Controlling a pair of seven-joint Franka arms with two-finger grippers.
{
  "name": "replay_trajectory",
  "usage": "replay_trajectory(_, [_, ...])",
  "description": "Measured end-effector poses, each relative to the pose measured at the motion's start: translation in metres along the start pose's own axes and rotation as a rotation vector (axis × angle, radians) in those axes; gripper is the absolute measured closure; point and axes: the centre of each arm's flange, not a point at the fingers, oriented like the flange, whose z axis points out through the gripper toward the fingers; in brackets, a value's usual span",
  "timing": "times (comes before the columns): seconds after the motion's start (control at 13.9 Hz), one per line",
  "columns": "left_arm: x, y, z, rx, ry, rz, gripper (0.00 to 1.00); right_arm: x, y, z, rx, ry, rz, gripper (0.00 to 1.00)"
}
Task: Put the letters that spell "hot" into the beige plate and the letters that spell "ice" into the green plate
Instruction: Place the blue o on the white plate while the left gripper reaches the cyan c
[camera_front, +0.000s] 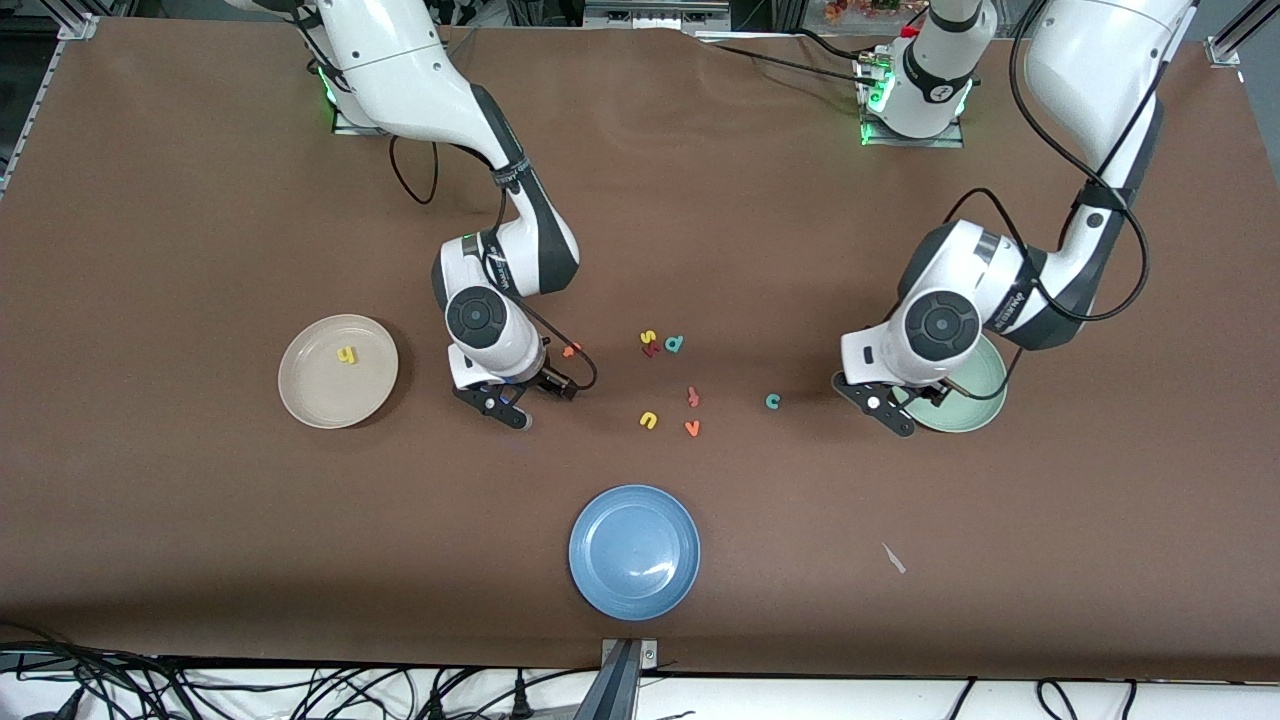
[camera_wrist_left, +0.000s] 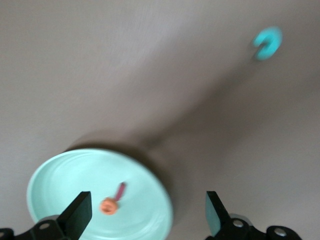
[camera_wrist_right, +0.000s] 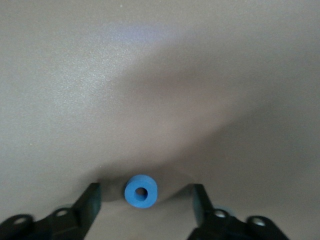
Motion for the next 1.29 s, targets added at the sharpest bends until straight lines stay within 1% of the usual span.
replay_trajectory(0.07, [0.007,0.014,-0.009,-0.01,0.018,-0.061,0.0,0.0,-0.001,-0.001,0.003,0.002,-0.001,0.29])
replay_trajectory(0.14, [0.015,0.029,-0.017,-0.012,0.037,-0.11,0.0,0.001,-0.002,-0.002,0.006,0.003,-0.001,0.3])
replay_trajectory(0.22, [0.025,0.043,-0.024,-0.012,0.053,-0.145,0.0,0.001,-0.003,-0.004,0.008,0.005,-0.002,0.38])
replay_trajectory(0.29, [0.035,0.056,-0.027,-0.016,0.066,-0.169,0.0,0.001,-0.003,-0.004,0.009,0.005,-0.002,0.43])
replay_trajectory(0.36, [0.045,0.066,-0.027,-0.023,0.074,-0.181,0.0,0.001,-0.003,-0.004,0.008,0.005,-0.002,0.44])
replay_trajectory(0.43, [0.054,0.073,-0.024,-0.032,0.077,-0.185,0.0,0.001,-0.003,-0.003,0.008,0.005,-0.002,0.52])
replay_trajectory(0.5, [0.063,0.079,-0.017,-0.042,0.077,-0.188,0.0,0.001,-0.003,-0.002,0.007,0.005,-0.003,0.52])
replay_trajectory(0.58, [0.071,0.085,-0.008,-0.054,0.081,-0.195,0.0,0.001,-0.003,-0.003,0.007,0.005,-0.002,0.56])
replay_trajectory(0.65, [0.078,0.089,0.003,-0.068,0.096,-0.208,0.0,0.002,-0.002,-0.003,0.006,0.005,-0.002,0.56])
replay_trajectory(0.72, [0.083,0.091,0.015,-0.083,0.112,-0.219,0.0,0.002,-0.002,-0.003,0.007,0.006,-0.002,0.6])
replay_trajectory(0.79, [0.087,0.093,0.027,-0.095,0.118,-0.225,0.0,0.002,-0.002,-0.003,0.007,0.006,-0.002,0.6])
replay_trajectory(0.93, [0.091,0.097,0.044,-0.105,0.117,-0.226,0.02,0.003,-0.002,-0.004,0.007,0.007,-0.001,0.72])
replay_trajectory(1.01, [0.093,0.101,0.049,-0.101,0.118,-0.219,0.05,0.003,-0.002,-0.004,0.007,0.007,-0.001,0.71])
replay_trajectory(1.08, [0.094,0.105,0.053,-0.094,0.117,-0.216,0.14,0.003,-0.002,-0.004,0.007,0.006,-0.001,0.72])
replay_trajectory(1.15, [0.095,0.109,0.057,-0.091,0.114,-0.217,0.27,0.003,-0.002,-0.004,0.007,0.006,-0.001,0.72])
replay_trajectory(1.29, [0.095,0.113,0.064,-0.083,0.105,-0.208,0.47,0.006,-0.003,-0.007,0.005,0.005,-0.005,0.72])
